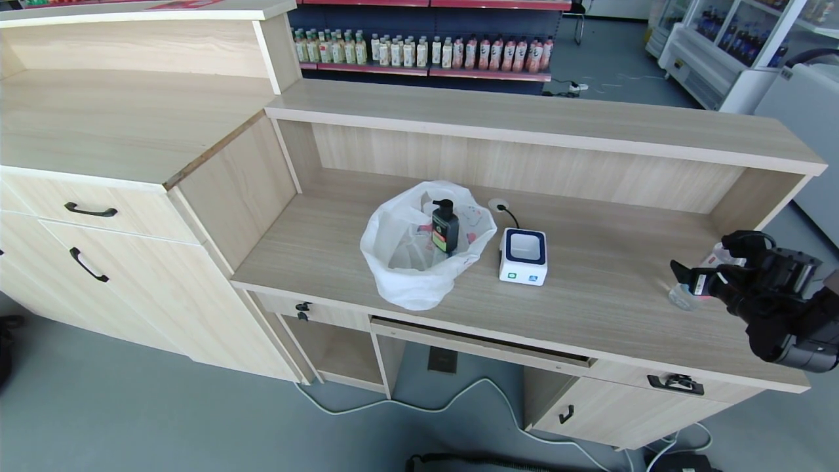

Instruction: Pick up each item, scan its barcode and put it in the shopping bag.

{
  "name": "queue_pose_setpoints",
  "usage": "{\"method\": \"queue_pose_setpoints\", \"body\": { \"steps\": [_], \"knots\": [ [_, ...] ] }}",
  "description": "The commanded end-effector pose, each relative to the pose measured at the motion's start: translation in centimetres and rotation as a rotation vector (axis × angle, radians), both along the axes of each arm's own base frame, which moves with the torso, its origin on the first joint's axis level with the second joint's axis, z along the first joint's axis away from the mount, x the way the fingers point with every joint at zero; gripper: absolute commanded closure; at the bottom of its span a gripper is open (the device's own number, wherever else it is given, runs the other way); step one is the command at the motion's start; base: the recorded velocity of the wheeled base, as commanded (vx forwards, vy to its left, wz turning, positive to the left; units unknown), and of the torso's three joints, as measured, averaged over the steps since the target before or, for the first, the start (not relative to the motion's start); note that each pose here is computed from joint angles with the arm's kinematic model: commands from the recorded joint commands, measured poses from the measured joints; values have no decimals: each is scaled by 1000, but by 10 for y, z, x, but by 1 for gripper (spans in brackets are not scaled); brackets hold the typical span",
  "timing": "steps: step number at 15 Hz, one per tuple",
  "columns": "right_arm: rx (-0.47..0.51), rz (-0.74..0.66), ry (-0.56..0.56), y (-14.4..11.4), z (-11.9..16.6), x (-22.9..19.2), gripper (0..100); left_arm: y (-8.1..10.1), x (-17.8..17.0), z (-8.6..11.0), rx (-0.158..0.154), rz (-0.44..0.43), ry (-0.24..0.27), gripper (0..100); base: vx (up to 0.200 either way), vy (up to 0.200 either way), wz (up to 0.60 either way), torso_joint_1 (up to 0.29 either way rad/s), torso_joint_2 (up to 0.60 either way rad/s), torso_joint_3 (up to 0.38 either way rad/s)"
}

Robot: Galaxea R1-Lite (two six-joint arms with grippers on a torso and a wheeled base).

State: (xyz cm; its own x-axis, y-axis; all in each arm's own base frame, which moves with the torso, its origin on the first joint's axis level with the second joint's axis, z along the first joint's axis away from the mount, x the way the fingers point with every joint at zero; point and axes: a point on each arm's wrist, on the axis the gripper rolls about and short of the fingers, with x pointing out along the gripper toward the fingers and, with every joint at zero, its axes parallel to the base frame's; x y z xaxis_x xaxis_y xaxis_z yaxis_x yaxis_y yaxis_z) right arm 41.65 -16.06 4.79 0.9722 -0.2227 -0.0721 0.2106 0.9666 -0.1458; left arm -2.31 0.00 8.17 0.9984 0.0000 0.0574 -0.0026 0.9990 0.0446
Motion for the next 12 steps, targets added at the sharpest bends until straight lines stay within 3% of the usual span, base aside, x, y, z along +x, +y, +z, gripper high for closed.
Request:
{"method": "queue_pose_setpoints", "body": {
  "steps": [1, 8, 9, 12],
  "knots": [
    [2, 8, 5, 1, -9, 7, 0, 0, 0, 0, 0, 0, -1, 0, 0, 0, 0, 0, 0, 0],
    [-7, 28, -10, 5, -19, 19, 0, 0, 0, 0, 0, 0, -1, 0, 0, 0, 0, 0, 0, 0],
    [-7, 28, -10, 5, -19, 19, 100, 0, 0, 0, 0, 0, -1, 0, 0, 0, 0, 0, 0, 0],
    [-11, 29, -28, 4, -13, 22, 100, 0, 0, 0, 0, 0, -1, 0, 0, 0, 0, 0, 0, 0]
  ]
}}
